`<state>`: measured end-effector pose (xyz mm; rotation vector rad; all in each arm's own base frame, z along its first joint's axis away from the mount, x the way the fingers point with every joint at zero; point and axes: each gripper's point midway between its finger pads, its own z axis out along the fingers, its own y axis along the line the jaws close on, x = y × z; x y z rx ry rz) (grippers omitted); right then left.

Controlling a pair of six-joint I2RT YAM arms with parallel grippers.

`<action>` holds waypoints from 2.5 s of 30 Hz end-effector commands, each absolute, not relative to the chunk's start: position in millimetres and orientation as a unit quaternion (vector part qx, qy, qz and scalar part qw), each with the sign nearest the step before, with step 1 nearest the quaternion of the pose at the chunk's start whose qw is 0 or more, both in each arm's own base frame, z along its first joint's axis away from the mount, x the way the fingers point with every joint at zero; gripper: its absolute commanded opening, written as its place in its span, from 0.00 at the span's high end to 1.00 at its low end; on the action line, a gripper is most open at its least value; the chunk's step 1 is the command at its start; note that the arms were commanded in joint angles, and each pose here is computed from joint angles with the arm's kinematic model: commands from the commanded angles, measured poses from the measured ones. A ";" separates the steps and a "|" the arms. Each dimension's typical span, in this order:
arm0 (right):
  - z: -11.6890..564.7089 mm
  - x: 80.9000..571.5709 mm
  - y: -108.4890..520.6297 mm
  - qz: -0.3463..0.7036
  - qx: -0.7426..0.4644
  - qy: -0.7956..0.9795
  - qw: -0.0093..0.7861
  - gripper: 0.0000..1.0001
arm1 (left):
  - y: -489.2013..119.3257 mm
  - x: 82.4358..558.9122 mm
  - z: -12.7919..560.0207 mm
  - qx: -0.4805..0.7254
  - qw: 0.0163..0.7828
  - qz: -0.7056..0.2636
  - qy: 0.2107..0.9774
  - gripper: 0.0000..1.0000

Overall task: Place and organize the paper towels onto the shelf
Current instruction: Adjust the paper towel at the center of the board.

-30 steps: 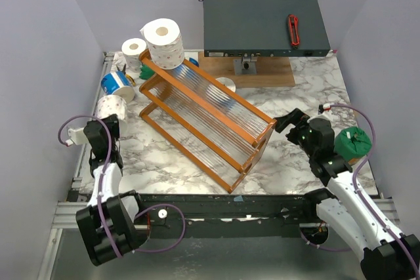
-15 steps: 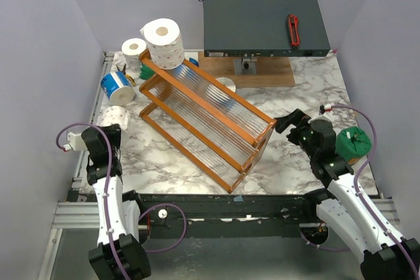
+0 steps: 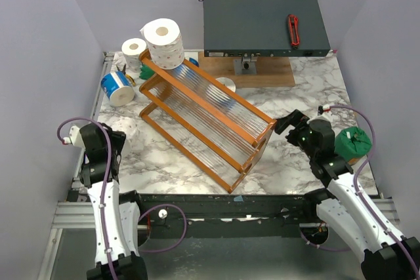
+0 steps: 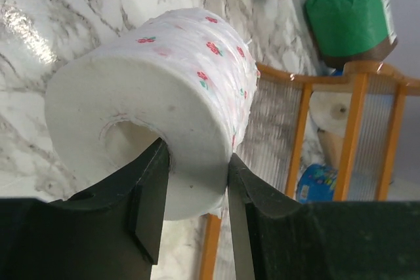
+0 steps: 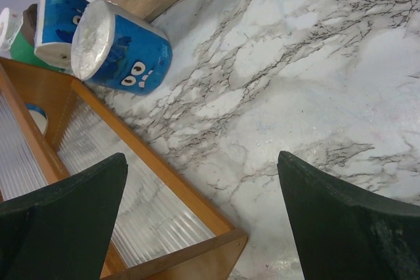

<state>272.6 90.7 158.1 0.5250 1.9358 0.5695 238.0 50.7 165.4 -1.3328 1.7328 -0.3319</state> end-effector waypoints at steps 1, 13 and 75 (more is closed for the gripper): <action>166.4 272.8 97.6 0.252 0.220 0.801 0.496 0.00 | 21.9 226.7 166.9 -0.466 0.428 -0.141 0.762 1.00; 181.3 280.7 97.6 0.260 0.257 0.792 0.489 0.00 | -19.5 213.5 203.0 -0.315 0.435 -0.109 0.837 1.00; 148.1 254.6 81.1 0.205 0.221 0.823 0.481 0.00 | -144.9 180.6 163.4 0.052 0.347 -0.083 0.933 0.31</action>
